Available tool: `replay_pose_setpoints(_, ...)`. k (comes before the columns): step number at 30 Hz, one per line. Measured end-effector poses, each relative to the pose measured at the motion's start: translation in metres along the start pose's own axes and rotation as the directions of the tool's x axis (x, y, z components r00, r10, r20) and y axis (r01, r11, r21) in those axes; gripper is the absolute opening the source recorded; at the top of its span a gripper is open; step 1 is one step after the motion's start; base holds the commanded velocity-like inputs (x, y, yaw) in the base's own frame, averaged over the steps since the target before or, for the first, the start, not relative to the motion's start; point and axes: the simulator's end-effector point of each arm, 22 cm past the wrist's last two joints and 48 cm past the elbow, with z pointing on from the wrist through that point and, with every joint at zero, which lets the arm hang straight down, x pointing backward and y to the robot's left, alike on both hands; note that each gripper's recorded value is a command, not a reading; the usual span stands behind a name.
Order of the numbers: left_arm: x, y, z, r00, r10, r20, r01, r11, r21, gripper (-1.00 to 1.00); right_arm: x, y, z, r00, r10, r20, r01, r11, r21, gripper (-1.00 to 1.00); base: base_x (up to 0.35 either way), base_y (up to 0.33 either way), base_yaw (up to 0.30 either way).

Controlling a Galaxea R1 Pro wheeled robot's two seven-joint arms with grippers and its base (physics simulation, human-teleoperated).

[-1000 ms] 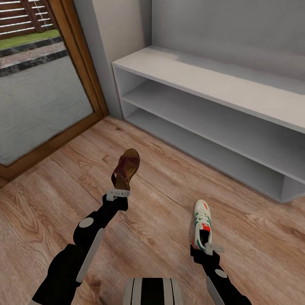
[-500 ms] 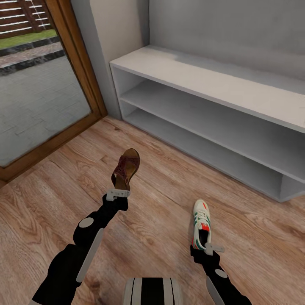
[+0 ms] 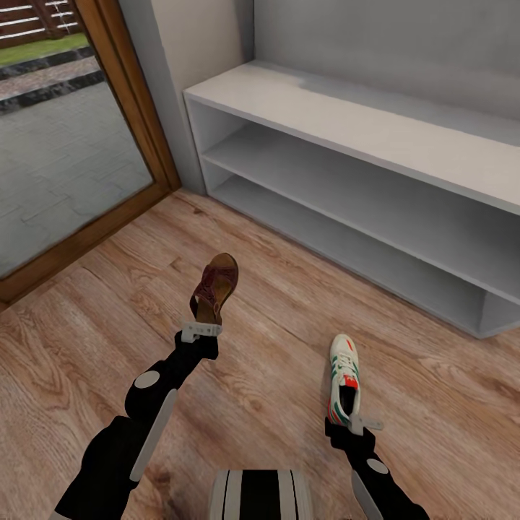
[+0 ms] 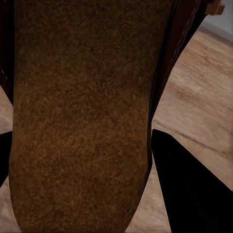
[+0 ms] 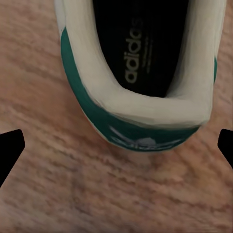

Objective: Pick up the two gym shoes and the two sandals from the corridor floor and place them onto the hallstand (shoe rack) in the corridor, making sure they are on the rack and not on the floor. Arrange them so the two gym shoes are next to each other and the two sandals are next to each other.

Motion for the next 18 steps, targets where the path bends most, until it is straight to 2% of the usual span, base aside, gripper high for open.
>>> replay_pose_setpoints(18,0.0029,0.0004,0.0012,1.000,-0.002,-0.005,0.002,1.000,0.000,-1.00,0.0019,-0.0029,0.0010,1.000,0.003,-0.002,-0.003,1.000,0.006,1.00,0.000,0.000,0.000)
